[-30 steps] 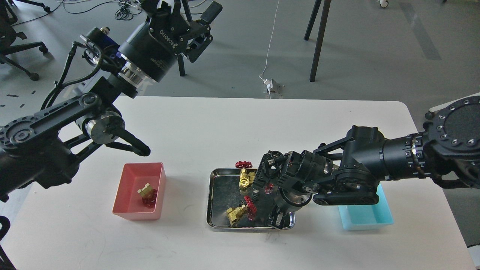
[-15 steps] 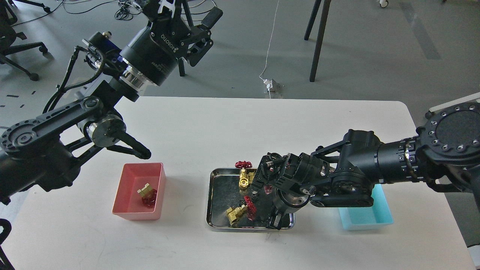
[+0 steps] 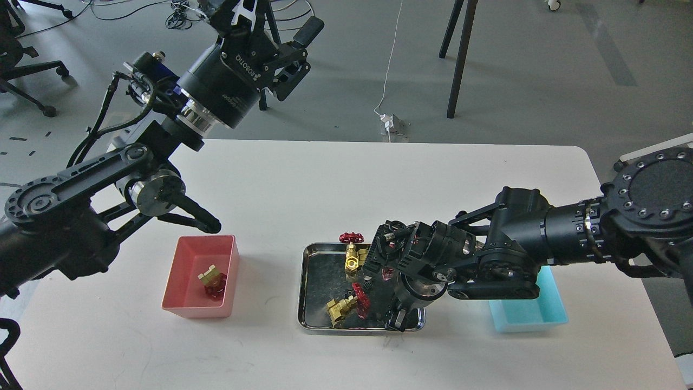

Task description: Place valve in pink box and gear in blue box

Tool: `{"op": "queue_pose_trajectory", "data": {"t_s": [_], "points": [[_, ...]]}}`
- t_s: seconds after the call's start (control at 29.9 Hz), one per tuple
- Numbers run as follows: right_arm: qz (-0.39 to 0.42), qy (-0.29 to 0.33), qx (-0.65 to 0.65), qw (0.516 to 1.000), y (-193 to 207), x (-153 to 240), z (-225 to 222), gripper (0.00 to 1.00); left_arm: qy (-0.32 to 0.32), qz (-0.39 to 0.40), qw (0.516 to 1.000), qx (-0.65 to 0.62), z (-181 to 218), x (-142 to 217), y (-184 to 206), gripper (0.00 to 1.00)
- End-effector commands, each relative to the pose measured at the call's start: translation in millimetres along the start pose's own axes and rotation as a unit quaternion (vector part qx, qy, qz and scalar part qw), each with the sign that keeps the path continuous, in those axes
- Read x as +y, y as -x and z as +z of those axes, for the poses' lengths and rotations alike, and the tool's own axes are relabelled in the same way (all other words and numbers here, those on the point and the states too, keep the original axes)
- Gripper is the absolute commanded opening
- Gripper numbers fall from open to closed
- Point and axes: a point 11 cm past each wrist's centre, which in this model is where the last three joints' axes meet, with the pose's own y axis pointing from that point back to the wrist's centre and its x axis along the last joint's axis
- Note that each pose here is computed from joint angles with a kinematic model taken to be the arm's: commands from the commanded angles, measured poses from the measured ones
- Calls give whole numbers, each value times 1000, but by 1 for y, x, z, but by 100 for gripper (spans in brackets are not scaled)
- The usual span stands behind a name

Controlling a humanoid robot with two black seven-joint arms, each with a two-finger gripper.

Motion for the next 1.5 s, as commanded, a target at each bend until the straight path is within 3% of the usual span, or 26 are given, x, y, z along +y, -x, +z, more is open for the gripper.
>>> {"op": "queue_pose_trajectory", "data": {"t_s": [0.0,0.27,0.53,0.74,0.87,1.04,1.2,1.34,1.47], "points": [[0,-1,0,1000,0,0,0,29,0,-1,1000,0,0,0,0,86],[0,-1,-1,1000,0,0,0,10,-1,1,1000,0,-1,0,0,86],[11,-2,-1,1000,-10,8,-1,6,-1,0,1000,1,-1,0,0,86],[41,49,-22,998,-14,59,48,6,1,-3,1000,7,-3,-2,5,87],[51,83,-70,993,25,107,88,6,4,-8,1000,16,-6,-7,11,87],[45,132,-145,980,111,151,126,7,10,-20,999,32,-11,-14,25,87],[10,136,-181,974,169,146,124,8,15,-27,999,45,-15,-19,35,87],[10,114,-193,974,174,132,114,9,15,-28,998,47,-15,-20,37,87],[21,97,-207,973,172,123,107,19,15,-29,998,47,-16,-21,37,87]]}}
